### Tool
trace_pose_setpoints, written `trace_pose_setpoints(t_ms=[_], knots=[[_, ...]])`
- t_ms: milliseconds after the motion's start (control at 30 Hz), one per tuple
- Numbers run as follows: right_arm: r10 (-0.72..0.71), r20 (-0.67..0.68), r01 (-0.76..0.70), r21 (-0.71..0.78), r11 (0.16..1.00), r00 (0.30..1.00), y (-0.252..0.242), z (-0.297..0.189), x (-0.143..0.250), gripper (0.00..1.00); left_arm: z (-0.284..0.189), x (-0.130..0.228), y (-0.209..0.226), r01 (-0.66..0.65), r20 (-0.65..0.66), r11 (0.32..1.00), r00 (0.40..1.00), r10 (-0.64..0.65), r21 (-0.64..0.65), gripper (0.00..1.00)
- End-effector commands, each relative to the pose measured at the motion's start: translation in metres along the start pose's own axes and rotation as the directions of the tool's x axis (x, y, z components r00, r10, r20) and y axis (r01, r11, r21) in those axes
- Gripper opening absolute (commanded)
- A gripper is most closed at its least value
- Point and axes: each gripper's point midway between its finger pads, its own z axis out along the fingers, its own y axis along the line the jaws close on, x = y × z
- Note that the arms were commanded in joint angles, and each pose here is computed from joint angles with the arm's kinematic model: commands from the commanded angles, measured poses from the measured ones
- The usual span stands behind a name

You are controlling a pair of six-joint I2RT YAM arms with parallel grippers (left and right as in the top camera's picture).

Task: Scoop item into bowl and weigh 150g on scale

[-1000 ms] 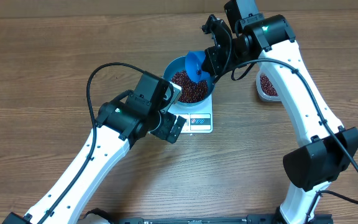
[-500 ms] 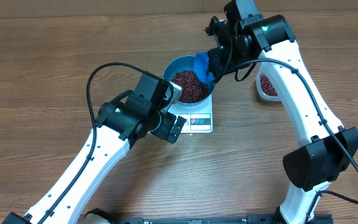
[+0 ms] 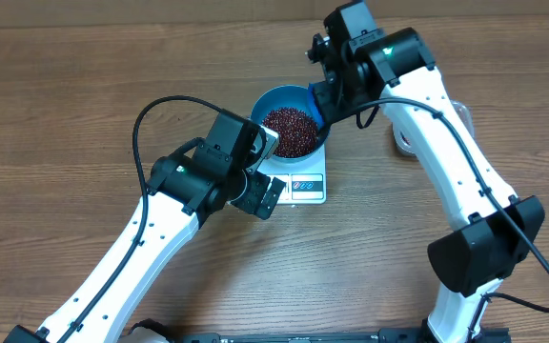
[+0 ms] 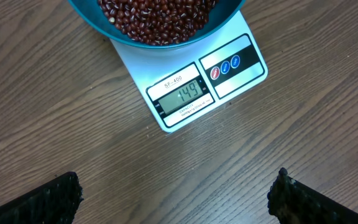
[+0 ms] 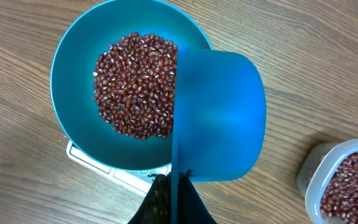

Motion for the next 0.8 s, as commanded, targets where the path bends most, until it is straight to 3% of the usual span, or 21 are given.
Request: trace_pose_setpoints(t_ms=[0,767], knots=[[-0.035,0.085,0.03,0.055,0.998,0.996,0.003,-0.03,-0.012,0.04,-0.005,0.0,0.003,-0.014,0.019,1.0,1.0,0.014,-0.006,1.0],[-0.163,0.087,0.154,0.104,0.983,0.983,0.027,-0.03,-0.014,0.04,-0.005,0.0,0.003,-0.014,0.019,1.0,1.0,0.014,-0.006,1.0]])
